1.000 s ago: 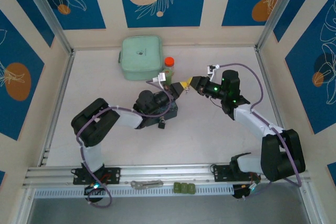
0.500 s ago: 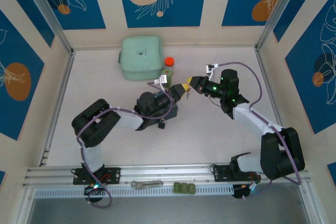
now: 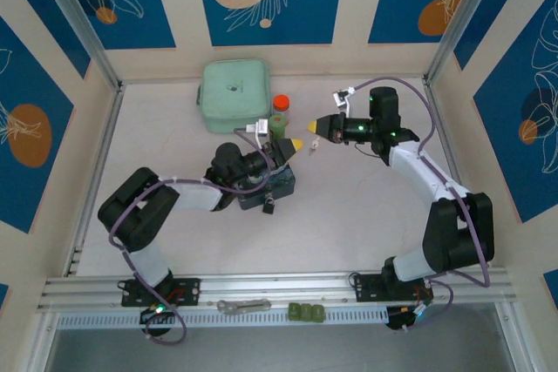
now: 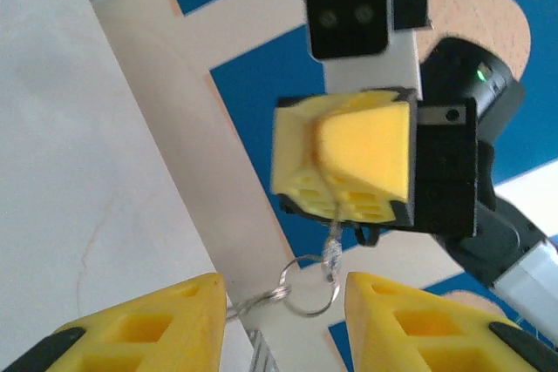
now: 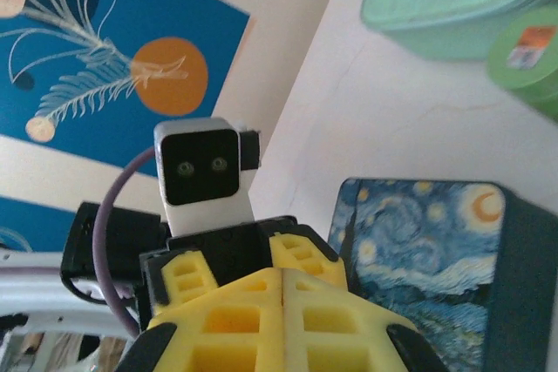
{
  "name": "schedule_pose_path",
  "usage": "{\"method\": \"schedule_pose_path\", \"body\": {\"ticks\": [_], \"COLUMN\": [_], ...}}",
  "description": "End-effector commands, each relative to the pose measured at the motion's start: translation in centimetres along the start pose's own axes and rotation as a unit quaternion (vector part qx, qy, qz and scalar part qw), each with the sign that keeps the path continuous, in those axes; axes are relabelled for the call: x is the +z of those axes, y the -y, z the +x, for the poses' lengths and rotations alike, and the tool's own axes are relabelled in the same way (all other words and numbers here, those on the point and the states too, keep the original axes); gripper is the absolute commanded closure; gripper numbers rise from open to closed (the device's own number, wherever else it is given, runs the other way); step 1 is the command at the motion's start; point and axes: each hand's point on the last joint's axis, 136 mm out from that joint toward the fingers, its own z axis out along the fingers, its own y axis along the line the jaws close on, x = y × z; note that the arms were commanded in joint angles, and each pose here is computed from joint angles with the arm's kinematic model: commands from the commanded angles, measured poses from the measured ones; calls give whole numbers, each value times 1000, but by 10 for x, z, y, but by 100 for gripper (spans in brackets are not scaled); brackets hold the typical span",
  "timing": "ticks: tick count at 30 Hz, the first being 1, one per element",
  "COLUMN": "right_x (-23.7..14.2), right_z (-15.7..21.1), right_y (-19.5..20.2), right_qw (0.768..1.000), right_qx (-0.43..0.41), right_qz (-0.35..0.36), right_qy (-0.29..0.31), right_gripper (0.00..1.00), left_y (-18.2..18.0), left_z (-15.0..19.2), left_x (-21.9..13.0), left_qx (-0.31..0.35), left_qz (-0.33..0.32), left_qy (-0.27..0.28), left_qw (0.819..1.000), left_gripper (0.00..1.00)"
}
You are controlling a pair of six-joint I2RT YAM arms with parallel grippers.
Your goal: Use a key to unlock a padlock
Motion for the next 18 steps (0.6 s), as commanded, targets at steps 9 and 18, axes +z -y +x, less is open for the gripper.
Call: {"method": "schedule_pose_path", "body": {"ticks": [9,18], "right_x": [14,19], "right_z": [24,23], "right_y": [-14,-6], "right_qw": [997,997], "right_qx": [9,16], "right_qz": [-34,-23], "right_qy": [-71,-71], "right_gripper": [100,100], "left_y": [28,32], "left_z": [21,27], "left_x": [8,14], "left_qx": [53,41], "left_qz": [43,60], "left_qy": [-86,-94], "left_qw": [994,993], "left_gripper": [68,74]}}
